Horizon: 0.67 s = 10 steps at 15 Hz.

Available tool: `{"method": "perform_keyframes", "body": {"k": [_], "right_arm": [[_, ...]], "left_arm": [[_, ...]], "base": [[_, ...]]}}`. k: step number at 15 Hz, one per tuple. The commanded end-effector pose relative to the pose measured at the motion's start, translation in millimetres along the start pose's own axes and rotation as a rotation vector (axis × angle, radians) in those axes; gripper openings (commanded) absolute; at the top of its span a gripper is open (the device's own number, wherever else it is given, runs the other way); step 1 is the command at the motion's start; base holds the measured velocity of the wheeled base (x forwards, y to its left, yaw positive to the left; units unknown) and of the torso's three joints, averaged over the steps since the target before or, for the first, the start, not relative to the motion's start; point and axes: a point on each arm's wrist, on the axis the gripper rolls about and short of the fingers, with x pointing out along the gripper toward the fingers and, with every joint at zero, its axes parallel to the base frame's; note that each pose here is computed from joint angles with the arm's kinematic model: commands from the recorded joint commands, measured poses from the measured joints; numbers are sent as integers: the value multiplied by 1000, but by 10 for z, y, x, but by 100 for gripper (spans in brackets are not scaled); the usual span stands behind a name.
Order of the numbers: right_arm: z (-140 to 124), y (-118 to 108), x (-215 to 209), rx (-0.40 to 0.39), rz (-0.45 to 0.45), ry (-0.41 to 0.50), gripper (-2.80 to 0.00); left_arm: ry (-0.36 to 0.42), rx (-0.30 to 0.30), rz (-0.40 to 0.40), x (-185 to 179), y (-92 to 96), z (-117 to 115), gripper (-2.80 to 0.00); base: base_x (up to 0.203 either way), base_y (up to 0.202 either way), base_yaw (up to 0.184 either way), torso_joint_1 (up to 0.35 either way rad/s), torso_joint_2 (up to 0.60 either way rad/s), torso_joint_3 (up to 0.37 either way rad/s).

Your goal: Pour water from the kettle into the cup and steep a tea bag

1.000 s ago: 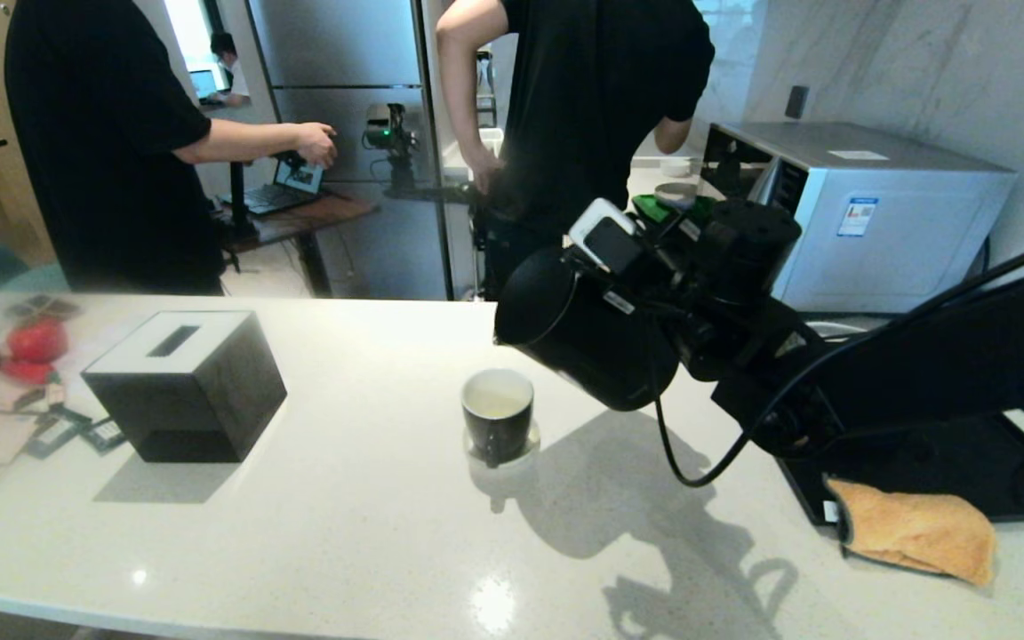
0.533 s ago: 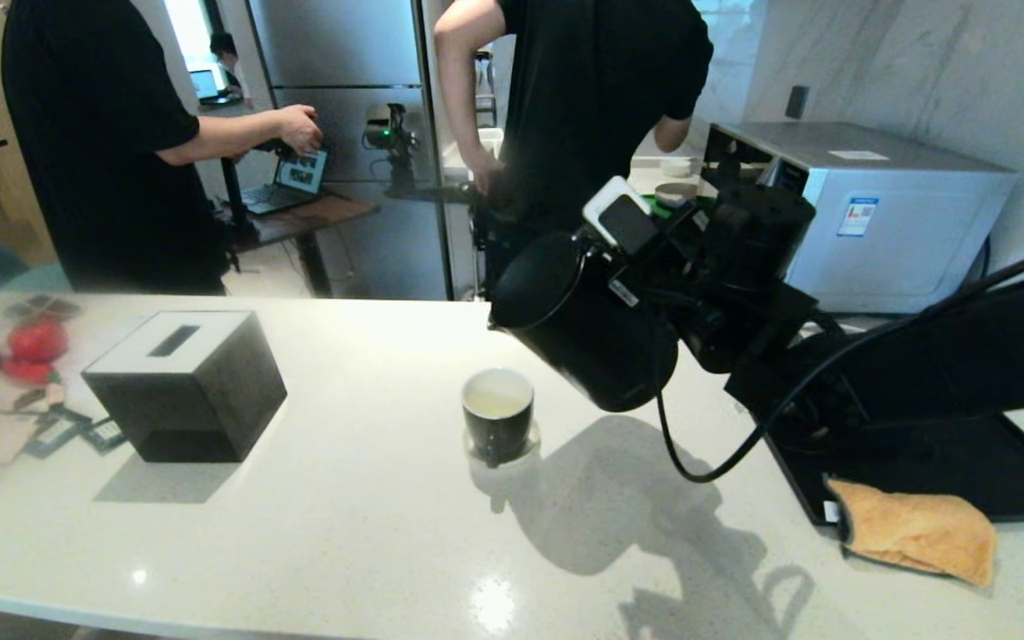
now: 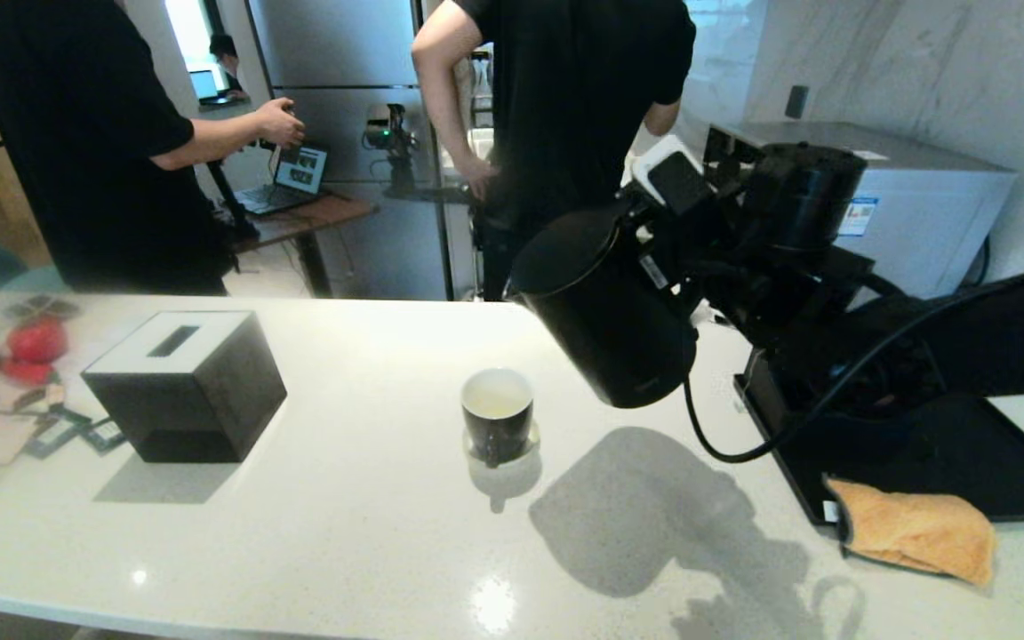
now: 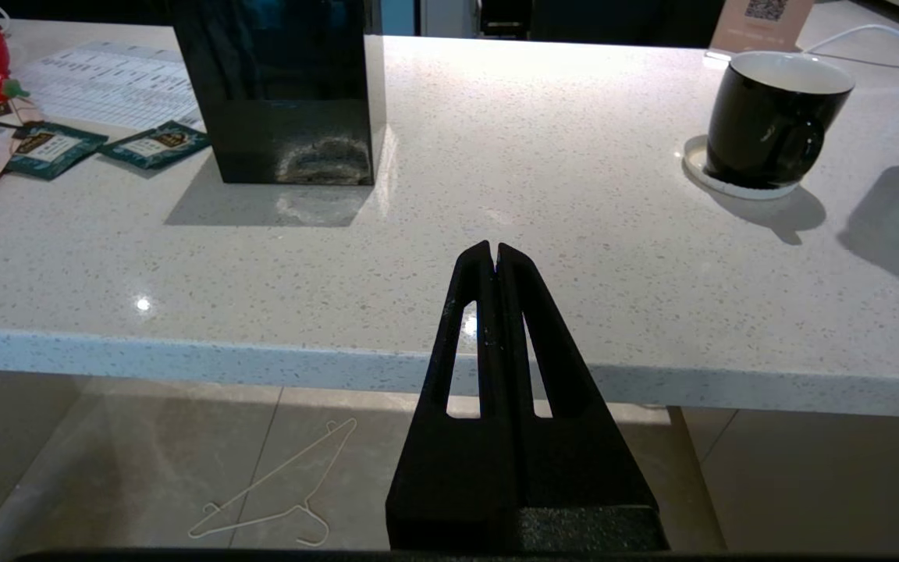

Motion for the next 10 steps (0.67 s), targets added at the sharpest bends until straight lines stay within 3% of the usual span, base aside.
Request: {"method": "perform_keyframes", "body": {"k": [1,10], "right_arm": [[70,-249,-35,38,-47,-6,-280],[-81,-889,-89,252,-159,88,-280]], "left_arm": [[1,0,1,1,0,1,-280],[1,-1,1,1,0,1,-280]], "base": [[0,0,0,0,0,0],[0,0,0,0,0,0]]}}
